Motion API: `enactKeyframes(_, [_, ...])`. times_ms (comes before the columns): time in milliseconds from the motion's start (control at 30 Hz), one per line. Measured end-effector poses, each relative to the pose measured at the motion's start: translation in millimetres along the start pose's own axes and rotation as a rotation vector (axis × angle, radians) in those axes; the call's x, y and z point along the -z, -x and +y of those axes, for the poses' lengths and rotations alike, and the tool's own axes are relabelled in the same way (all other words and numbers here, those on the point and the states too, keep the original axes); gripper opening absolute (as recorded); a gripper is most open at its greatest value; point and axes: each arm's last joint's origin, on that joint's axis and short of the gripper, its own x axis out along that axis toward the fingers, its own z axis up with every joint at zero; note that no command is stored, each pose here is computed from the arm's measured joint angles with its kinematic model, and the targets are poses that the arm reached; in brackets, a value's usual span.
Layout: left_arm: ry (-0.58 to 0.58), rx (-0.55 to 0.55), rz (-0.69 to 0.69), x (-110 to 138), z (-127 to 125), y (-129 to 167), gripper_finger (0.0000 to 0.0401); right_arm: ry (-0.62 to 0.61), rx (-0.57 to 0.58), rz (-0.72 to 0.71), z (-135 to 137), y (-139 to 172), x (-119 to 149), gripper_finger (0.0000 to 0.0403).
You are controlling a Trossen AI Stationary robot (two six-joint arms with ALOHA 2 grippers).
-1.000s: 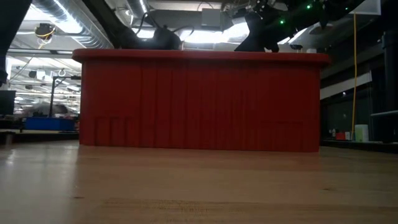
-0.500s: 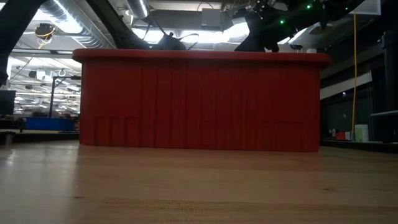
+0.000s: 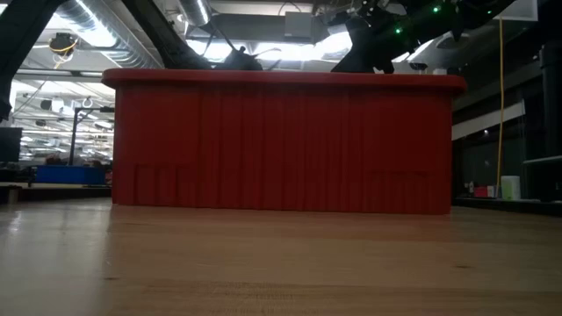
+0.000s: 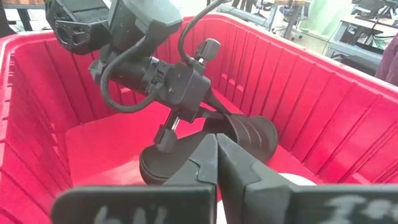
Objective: Pick and place slides into bin
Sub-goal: Put the top black slide into the red container
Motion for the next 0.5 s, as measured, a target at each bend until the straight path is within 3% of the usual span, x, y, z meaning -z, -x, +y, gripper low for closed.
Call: enactKeyframes(500, [-0.037, 0.061, 0.048, 5.3, -6.3, 0.9, 0.0008, -0.027, 0.000, -0.001, 0.0, 0.0, -0.1, 0.0009])
